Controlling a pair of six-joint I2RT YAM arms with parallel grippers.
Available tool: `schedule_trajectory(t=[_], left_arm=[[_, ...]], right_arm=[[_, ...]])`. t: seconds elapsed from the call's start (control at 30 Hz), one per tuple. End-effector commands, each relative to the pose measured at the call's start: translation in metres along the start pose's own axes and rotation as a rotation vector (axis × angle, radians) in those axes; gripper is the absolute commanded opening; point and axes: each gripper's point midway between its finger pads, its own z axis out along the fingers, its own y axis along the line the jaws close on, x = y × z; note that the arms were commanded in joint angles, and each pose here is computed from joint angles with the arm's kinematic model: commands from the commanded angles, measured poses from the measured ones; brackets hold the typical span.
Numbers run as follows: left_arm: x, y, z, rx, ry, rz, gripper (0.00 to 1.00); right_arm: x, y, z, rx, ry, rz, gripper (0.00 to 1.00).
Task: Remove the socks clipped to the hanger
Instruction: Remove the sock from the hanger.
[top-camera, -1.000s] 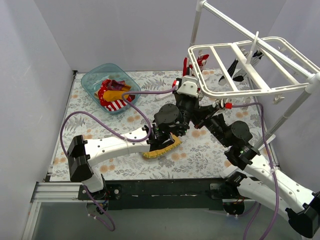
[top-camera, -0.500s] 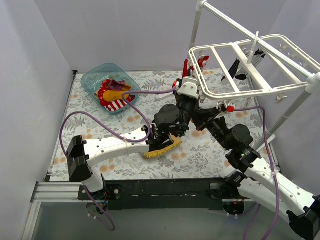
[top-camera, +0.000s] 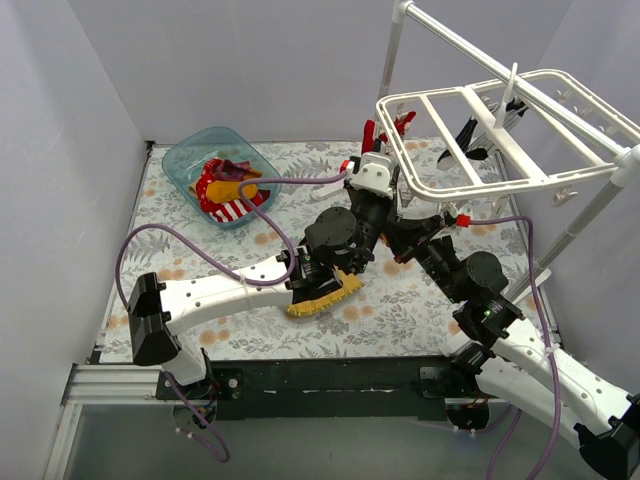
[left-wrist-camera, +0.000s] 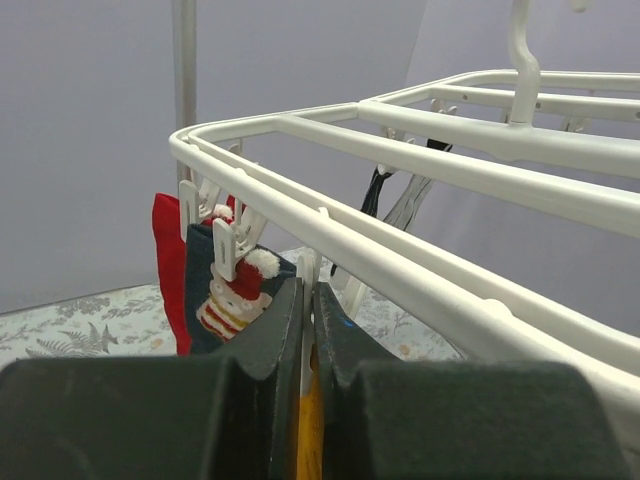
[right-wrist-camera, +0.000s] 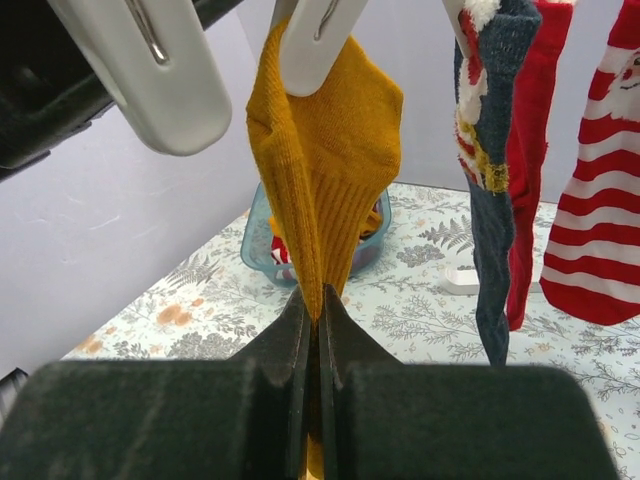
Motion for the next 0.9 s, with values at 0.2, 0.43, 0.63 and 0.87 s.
schedule_trajectory(t=[0.2, 0.43, 0.63, 0.87], left_arm=[[-0.042, 0.007, -0.016, 0.064, -0.03, -0.116, 0.18], [-0.044, 0.002, -0.027, 0.13, 0.003, -0.155, 0.32], [-0.043, -0.005, -0.043, 0.223, 0.072, -0.208, 0.39], [-0.042, 0.015, -0.048, 0.388, 0.16, -0.428, 0.43]], right_arm=[[-0.006, 0.004, 0.004, -0.014, 0.008, -0.033, 0.01], [-0.015, 0.01, 0.0, -0.038, 0.01, -0.039, 0.01], [-0.02, 0.019, -0.014, -0.076, 0.02, -0.027, 0.01], [-0.035, 0.029, -0.034, -0.111, 0.011, -0.01, 0.01]])
